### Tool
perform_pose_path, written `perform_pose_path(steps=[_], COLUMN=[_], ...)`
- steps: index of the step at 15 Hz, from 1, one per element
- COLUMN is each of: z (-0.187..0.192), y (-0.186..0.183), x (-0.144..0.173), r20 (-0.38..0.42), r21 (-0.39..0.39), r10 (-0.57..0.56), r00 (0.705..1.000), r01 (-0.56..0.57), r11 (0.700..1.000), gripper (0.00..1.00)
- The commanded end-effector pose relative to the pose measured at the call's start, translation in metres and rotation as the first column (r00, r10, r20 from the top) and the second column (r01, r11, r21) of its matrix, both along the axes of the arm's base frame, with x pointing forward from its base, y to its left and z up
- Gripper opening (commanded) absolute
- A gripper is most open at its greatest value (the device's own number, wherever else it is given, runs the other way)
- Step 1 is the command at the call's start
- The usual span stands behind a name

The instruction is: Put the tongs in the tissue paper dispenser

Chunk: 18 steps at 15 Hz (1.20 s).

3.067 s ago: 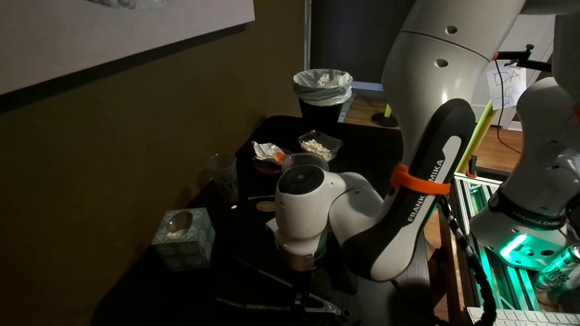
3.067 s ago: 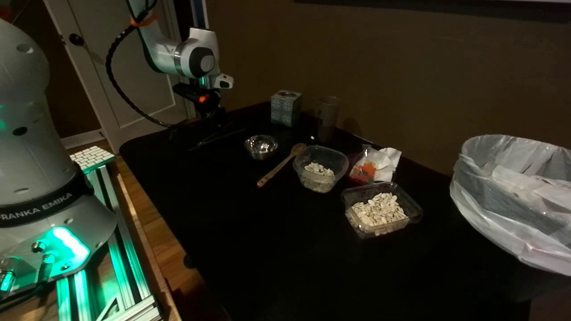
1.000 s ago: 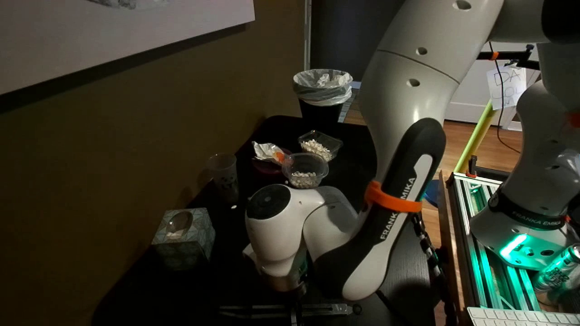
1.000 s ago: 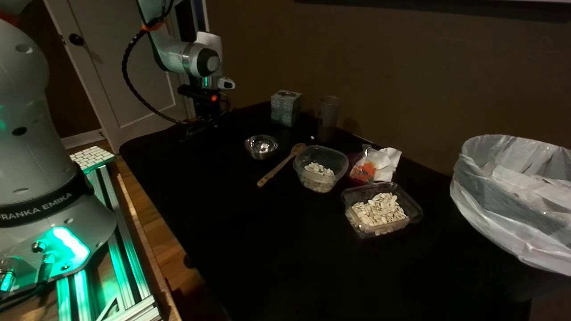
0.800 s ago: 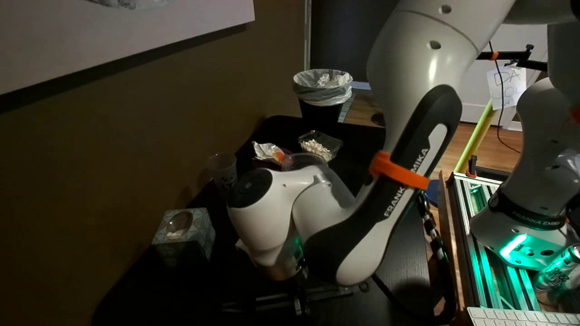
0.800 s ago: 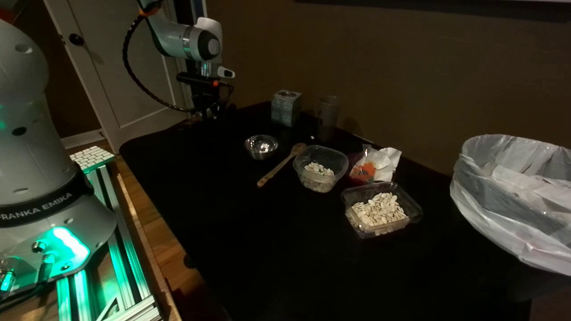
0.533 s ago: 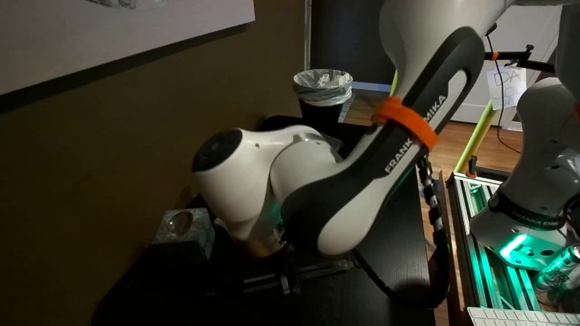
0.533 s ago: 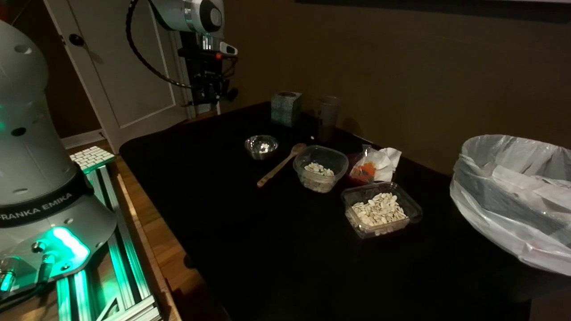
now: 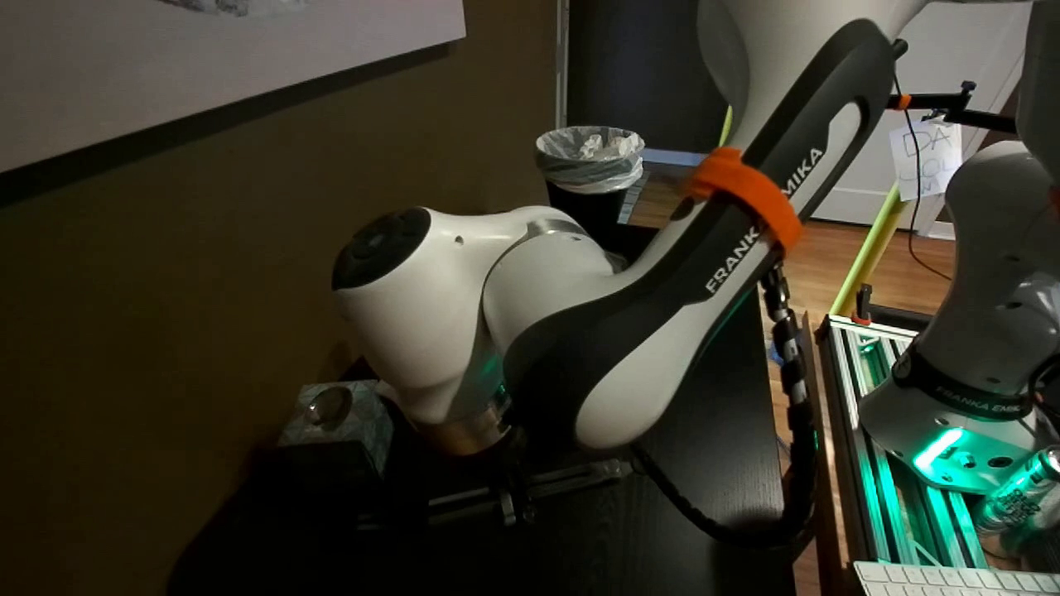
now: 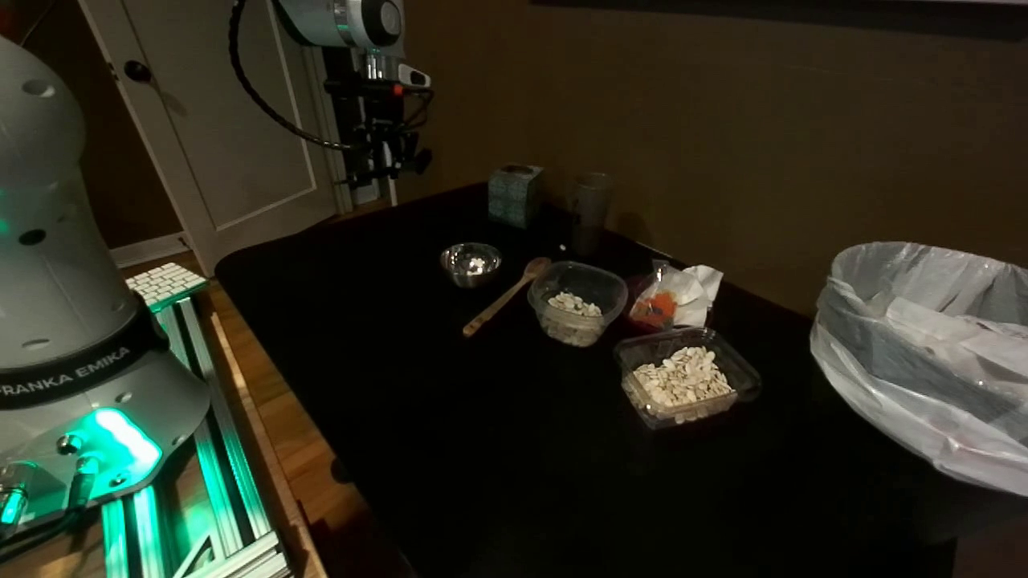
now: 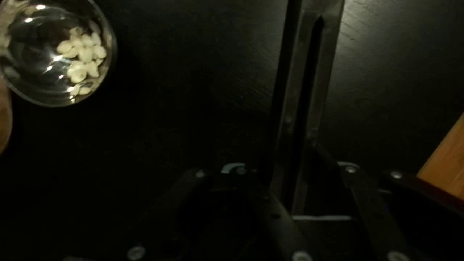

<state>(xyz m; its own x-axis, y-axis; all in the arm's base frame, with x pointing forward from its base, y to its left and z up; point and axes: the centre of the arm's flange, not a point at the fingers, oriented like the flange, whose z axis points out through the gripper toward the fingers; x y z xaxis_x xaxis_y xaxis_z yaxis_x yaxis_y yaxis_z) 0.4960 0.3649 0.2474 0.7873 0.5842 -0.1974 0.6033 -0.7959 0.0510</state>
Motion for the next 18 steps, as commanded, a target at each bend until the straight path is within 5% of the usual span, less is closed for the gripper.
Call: perform_pose_path(steps=[1, 6, 9, 10, 15, 16, 18], z=[0.042, 0.122, 0.152, 0.146, 0.147, 0.146, 0.148], y=[0.008, 0.014, 0.017, -0.001, 0.007, 0.007, 0.002], x=[0.038, 0.090, 0.110, 0.084, 0.096, 0.096, 0.101], r20=[0.052, 0.009, 0.048, 0.052, 0.063, 0.061, 0.080], r21=[-0.080, -0.230, -0.340, -0.277, -0.316, -0.317, -0.415], r10=[0.177, 0.391, 0.497, 0.436, 0.482, 0.483, 0.504], r00=[0.983, 0.920, 0.867, 0.898, 0.874, 0.874, 0.860], r01=[-0.173, -0.379, -0.453, -0.406, -0.441, -0.442, -0.431], r11=[0.982, 0.896, 0.824, 0.871, 0.840, 0.839, 0.801], gripper=[0.09, 0.09, 0.09, 0.34, 0.34, 0.09, 0.09])
